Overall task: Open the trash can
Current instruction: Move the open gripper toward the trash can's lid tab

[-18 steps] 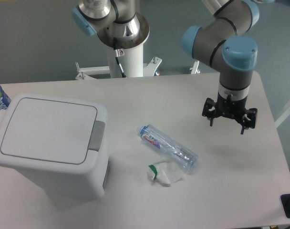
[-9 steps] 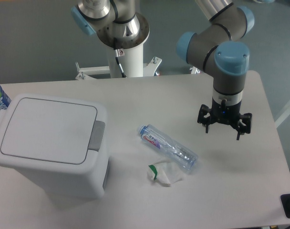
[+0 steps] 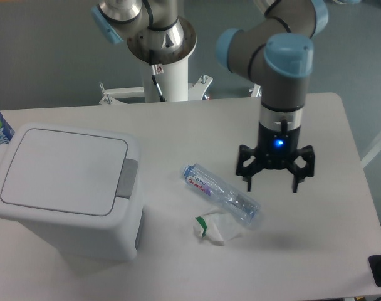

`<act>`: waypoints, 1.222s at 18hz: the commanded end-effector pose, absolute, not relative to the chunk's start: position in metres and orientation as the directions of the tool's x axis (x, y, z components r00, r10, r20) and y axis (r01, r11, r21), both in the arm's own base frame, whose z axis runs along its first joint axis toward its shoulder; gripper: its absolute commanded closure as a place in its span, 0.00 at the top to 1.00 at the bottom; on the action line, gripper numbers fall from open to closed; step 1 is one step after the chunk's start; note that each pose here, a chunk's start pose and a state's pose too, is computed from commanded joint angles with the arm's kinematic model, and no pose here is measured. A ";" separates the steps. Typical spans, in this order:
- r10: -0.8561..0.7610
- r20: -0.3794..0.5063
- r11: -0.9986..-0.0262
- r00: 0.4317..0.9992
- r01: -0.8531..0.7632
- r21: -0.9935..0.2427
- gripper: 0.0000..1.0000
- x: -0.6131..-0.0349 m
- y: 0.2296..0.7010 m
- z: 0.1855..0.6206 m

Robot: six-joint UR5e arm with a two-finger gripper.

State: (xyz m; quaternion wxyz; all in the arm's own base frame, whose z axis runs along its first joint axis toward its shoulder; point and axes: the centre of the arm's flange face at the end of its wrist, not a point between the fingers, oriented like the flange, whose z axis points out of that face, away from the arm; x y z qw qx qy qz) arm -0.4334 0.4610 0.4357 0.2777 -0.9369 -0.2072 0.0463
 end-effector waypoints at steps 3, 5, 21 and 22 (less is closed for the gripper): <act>0.377 0.035 -0.750 0.926 0.327 -0.574 1.00 -0.399 0.481 0.461; 0.351 0.077 -0.729 0.933 0.324 -0.603 1.00 -0.386 0.487 0.471; 0.239 0.181 -0.719 0.954 0.299 -0.627 1.00 -0.313 0.516 0.475; 0.239 0.180 -0.718 0.954 0.298 -0.629 1.00 -0.314 0.517 0.476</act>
